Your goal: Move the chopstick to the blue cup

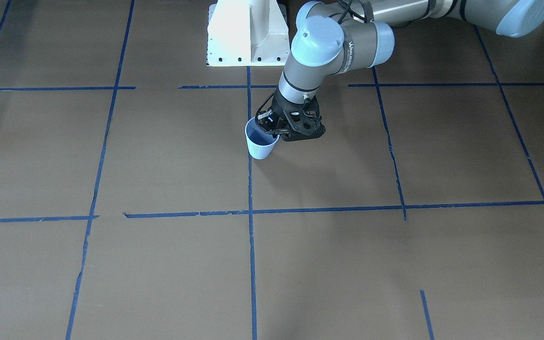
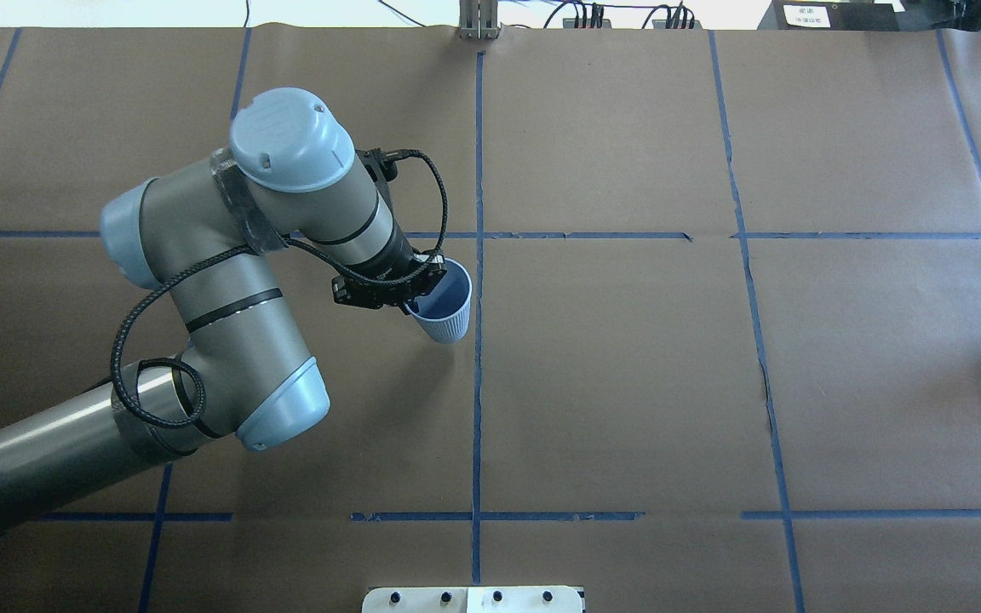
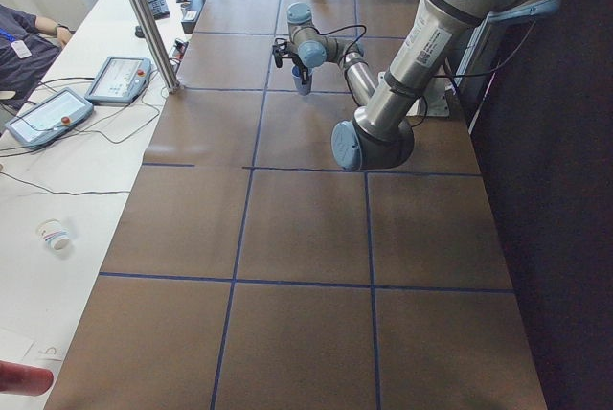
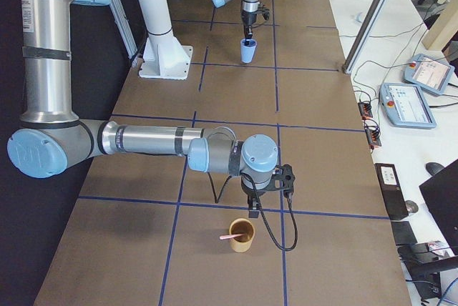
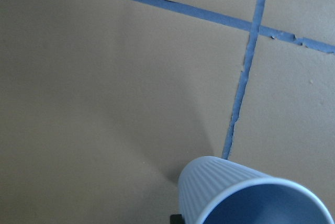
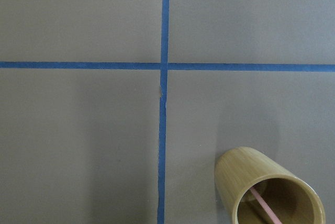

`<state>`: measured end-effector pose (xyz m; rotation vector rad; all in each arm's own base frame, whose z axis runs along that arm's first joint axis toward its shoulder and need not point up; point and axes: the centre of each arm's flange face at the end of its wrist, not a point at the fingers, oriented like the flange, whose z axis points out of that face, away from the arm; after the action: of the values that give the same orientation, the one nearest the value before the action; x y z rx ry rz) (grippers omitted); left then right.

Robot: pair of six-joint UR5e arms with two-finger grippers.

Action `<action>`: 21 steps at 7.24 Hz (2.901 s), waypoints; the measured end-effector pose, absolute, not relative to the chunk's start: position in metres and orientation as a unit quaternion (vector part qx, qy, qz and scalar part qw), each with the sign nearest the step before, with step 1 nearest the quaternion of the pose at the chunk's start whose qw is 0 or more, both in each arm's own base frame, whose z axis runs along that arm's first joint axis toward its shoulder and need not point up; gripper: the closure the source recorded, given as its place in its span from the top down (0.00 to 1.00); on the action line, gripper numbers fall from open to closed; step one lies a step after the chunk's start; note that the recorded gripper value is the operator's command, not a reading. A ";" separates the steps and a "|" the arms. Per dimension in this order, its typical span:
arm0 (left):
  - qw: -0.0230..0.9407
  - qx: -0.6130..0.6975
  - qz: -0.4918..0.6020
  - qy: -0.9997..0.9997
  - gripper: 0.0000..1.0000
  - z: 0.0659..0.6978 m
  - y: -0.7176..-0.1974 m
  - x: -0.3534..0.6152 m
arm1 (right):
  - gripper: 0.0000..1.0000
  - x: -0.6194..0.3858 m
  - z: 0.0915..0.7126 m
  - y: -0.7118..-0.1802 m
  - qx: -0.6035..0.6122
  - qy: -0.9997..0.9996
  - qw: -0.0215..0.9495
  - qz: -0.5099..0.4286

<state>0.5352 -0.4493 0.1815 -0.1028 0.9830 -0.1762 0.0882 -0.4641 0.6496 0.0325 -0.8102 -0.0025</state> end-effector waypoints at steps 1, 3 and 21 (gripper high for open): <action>0.877 -0.050 -0.081 0.471 0.12 0.180 -0.447 0.544 | 1.00 0.088 0.650 -0.464 0.016 -0.394 0.919 -0.001; 0.877 -0.051 -0.077 0.471 1.00 0.177 -0.445 0.552 | 1.00 0.089 0.650 -0.464 0.016 -0.394 0.919 -0.001; 0.878 -0.007 -0.109 0.466 1.00 0.186 -0.458 0.274 | 0.96 0.109 0.745 -0.411 0.043 -0.387 0.915 -0.103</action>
<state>0.2736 -0.4579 0.1864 -0.0145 0.9728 -0.2278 0.1090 -0.4107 0.7450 0.0892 -0.7977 -0.2114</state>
